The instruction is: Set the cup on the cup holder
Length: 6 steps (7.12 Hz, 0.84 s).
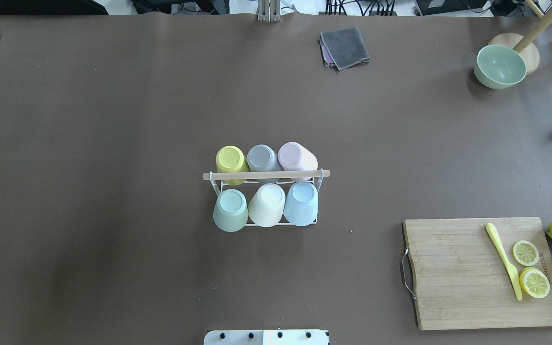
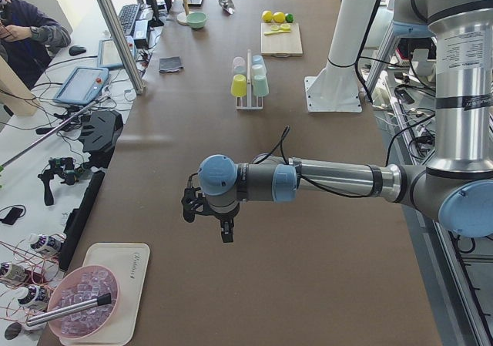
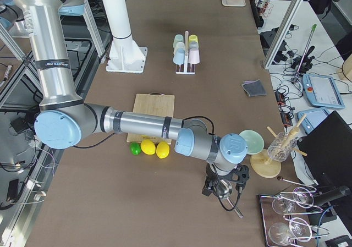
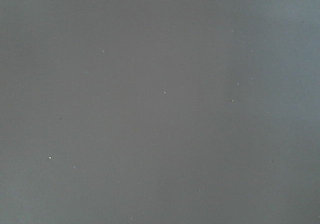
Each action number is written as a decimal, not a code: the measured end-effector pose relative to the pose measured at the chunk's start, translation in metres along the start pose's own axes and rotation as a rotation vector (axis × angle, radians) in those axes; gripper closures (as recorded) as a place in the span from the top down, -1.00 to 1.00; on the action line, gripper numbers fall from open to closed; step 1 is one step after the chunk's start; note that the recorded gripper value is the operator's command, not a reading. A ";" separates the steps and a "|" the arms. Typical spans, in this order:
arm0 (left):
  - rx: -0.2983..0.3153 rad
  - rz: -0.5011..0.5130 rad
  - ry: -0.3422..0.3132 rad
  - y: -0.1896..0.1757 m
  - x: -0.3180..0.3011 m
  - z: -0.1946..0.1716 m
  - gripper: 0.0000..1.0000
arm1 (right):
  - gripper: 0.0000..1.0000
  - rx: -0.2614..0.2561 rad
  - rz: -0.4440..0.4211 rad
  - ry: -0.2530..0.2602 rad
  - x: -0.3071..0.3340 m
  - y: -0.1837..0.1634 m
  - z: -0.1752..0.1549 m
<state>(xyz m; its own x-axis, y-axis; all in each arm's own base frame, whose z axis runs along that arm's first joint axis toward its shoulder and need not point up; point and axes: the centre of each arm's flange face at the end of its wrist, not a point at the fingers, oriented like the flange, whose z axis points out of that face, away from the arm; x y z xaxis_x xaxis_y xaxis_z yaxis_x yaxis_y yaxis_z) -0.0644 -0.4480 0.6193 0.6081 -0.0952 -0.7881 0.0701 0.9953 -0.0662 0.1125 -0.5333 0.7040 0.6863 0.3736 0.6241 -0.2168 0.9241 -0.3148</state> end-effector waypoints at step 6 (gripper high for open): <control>-0.006 -0.006 -0.009 0.002 -0.004 0.002 0.95 | 1.00 0.055 0.070 -0.004 -0.005 0.061 -0.025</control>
<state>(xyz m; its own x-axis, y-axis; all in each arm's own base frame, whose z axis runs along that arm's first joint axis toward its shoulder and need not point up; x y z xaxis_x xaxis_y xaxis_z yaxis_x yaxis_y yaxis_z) -0.0650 -0.4458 0.6239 0.6150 -0.1014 -0.7820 0.0691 0.9948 -0.0746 0.1131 -0.4806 0.6636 0.6658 0.4372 0.6046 -0.3016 0.8989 -0.3179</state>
